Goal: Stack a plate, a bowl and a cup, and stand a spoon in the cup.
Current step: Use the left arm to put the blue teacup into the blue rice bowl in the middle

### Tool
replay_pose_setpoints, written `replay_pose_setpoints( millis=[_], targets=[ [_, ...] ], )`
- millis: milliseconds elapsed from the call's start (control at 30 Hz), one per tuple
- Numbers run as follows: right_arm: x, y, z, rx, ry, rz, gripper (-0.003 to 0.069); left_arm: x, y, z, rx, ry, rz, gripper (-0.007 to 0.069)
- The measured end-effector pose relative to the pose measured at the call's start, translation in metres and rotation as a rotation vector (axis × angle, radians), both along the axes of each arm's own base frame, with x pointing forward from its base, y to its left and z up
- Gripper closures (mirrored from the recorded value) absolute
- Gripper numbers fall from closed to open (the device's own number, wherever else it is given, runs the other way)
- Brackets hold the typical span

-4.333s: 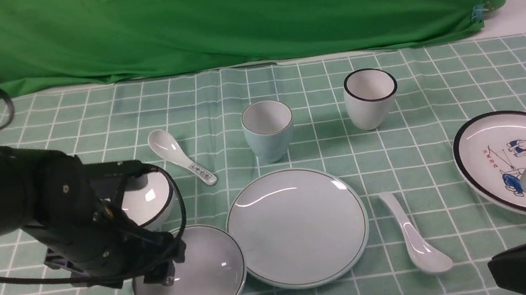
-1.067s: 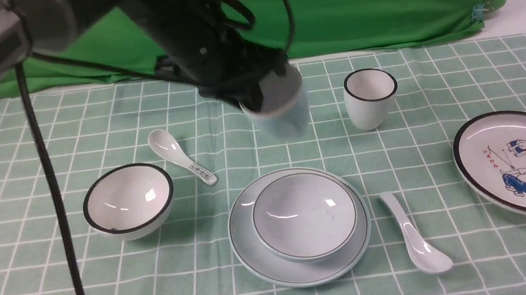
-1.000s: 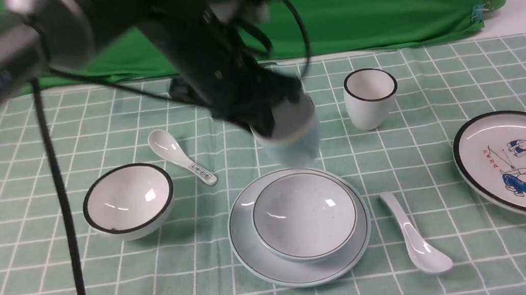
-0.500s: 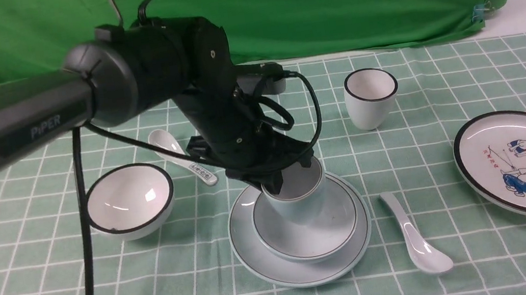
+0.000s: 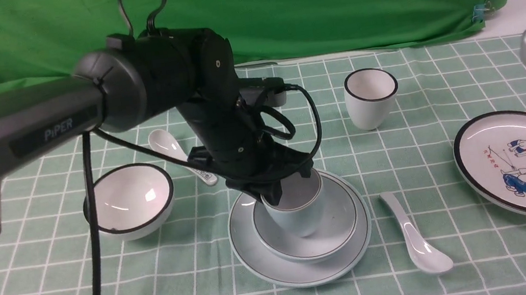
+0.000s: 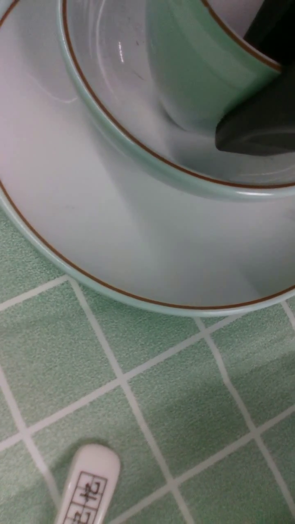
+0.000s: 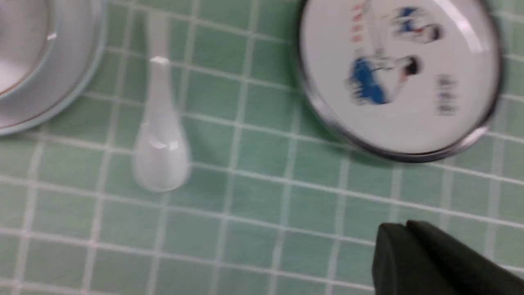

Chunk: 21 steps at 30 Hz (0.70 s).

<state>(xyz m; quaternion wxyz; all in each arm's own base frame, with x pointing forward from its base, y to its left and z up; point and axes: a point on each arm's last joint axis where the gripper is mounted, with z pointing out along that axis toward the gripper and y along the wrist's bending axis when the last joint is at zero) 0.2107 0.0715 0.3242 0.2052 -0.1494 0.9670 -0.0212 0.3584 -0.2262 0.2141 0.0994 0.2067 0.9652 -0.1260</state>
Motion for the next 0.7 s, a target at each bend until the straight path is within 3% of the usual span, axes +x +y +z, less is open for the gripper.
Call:
replay_pose_setpoints(
  millis=[167, 433, 567, 600, 700],
  targets=[
    [0.023, 0.001, -0.021, 0.084, 0.140, 0.067, 0.0604, 0.001, 0.000, 0.000, -0.005, -0.011, 0.002, 0.0540],
    [0.041, 0.008, -0.040, 0.093, 0.174, 0.085, 0.0556, 0.002, 0.000, 0.000, -0.005, -0.018, 0.003, 0.0393],
    [0.050, 0.012, -0.045, 0.116, 0.134, 0.088, 0.0454, 0.001, 0.000, 0.002, -0.002, -0.023, 0.001, 0.0334],
    [0.056, 0.014, -0.048, 0.119, 0.131, 0.092, 0.0380, 0.001, 0.001, 0.006, 0.004, -0.031, 0.001, 0.0320],
    [0.067, 0.018, -0.056, 0.124, 0.141, 0.092, 0.0270, 0.002, 0.004, 0.022, 0.009, -0.075, 0.013, 0.0310]
  ],
)
